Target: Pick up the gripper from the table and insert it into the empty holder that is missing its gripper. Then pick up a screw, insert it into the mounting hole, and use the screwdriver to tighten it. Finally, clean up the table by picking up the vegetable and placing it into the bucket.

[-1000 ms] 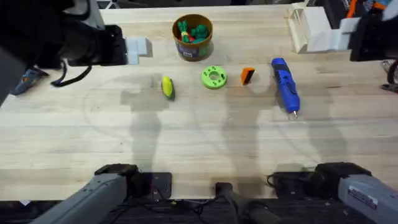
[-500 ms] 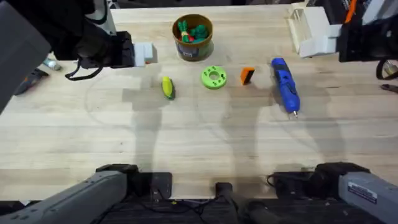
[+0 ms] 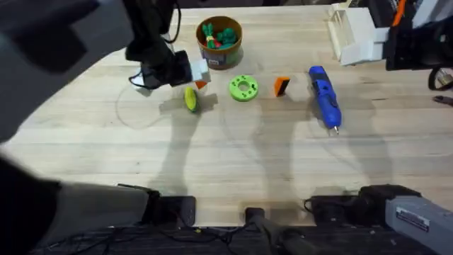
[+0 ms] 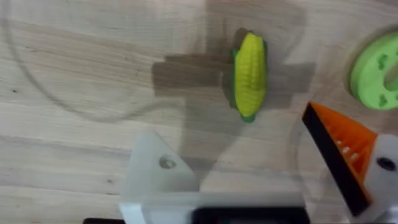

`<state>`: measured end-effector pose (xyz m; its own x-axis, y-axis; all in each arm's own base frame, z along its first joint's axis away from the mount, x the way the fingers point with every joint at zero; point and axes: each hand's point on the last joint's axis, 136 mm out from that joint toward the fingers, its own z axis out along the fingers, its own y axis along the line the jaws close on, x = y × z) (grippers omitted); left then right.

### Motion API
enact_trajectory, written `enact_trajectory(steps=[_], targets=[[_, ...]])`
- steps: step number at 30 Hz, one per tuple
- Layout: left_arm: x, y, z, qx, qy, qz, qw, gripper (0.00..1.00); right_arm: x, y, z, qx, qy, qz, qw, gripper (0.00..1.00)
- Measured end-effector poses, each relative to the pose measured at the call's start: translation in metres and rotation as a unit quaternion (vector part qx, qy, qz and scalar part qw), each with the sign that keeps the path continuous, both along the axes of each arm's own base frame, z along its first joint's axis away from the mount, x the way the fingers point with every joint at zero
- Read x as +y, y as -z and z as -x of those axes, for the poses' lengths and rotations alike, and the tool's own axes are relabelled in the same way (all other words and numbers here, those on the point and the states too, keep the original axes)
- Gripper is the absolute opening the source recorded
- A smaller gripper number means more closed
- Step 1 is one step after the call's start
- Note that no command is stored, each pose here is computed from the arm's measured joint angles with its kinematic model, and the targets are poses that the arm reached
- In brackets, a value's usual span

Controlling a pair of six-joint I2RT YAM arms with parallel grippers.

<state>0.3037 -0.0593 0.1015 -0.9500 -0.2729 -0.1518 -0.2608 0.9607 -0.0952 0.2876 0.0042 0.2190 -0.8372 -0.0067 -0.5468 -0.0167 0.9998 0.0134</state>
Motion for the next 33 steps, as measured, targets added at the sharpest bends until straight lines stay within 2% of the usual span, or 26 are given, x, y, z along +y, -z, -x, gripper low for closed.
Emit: enact_trajectory(steps=[4,5,8,12,21,23,27,28,29,33], targets=[[-0.002,0.027,-0.009,0.026,-0.02,0.002,0.999,0.985,0.0,-0.001,-0.001,-0.002,0.0,0.0,1.0,0.894],[-0.005,0.045,-0.014,0.041,-0.021,0.005,0.999,0.993,0.0,0.0,-0.001,-0.002,0.0,0.0,1.0,0.894],[-0.005,0.06,-0.011,0.065,-0.021,0.002,0.998,0.999,0.0,0.0,-0.001,-0.002,0.0,0.0,1.0,0.893],[-0.005,0.07,-0.009,0.08,-0.021,-0.001,0.997,0.997,0.0,0.0,-0.001,-0.002,0.0,0.0,1.0,0.894],[-0.007,0.072,-0.009,0.084,-0.02,0.006,0.996,0.834,0.0,0.0,-0.001,-0.002,0.0,0.0,1.0,0.894],[-0.008,0.071,-0.009,0.084,-0.02,0.007,0.996,0.698,0.0,-0.001,-0.001,-0.002,0.0,0.0,1.0,0.894],[-0.009,0.07,-0.01,0.082,-0.019,0.011,0.996,0.087,0.0,-0.001,-0.001,-0.002,0.0,0.0,1.0,0.893],[-0.009,0.07,-0.011,0.081,-0.018,0.011,0.996,0.027,0.0,0.0,-0.001,-0.002,0.0,0.0,1.0,0.894],[-0.009,0.07,-0.011,0.081,-0.018,0.01,0.996,0.014,0.0,-0.001,-0.001,-0.002,0.0,0.0,1.0,0.894],[-0.009,0.07,-0.011,0.081,-0.018,0.01,0.996,0.014,0.0,-0.001,-0.001,-0.002,0.0,0.0,1.0,0.894]])
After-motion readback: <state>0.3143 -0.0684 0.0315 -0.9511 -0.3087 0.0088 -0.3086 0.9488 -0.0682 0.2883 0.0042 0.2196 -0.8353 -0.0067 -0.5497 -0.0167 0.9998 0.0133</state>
